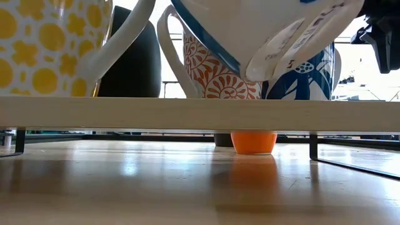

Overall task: Place coffee mugs
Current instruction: Put the blue mug on the shelf

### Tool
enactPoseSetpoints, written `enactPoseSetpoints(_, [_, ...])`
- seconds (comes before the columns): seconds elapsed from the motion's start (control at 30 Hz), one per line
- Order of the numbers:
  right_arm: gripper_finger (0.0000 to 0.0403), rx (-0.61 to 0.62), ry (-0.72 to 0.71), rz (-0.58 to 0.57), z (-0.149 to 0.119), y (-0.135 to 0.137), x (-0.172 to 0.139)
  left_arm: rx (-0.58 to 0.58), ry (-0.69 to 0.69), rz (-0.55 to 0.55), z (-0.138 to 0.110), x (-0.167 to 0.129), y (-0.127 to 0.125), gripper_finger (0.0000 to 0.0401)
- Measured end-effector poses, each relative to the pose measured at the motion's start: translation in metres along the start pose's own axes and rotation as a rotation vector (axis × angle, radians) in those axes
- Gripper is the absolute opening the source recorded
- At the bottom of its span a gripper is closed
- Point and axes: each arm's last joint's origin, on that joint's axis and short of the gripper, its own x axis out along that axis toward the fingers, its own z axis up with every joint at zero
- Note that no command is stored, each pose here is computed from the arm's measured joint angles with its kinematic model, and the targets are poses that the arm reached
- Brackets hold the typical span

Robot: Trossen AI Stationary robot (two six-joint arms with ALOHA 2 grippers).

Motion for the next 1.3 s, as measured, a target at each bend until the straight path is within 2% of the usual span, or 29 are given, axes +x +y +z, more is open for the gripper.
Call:
enactPoseSetpoints(0.63, [0.0071,0.001,-0.003,0.003,0.000,0.000,0.000,0.030,-0.009,0.006,0.006,0.001,0.002,0.0001])
enactPoseSetpoints(0.93, [0.0071,0.001,-0.002,0.002,0.000,0.000,0.000,0.033,0.033,0.005,0.008,0.019,0.004,0.0001])
enactPoseSetpoints(1.3, [0.0071,-0.018,-0.007,0.007,0.001,0.001,0.000,0.048,0.015,-0.007,0.016,0.020,0.004,0.0001])
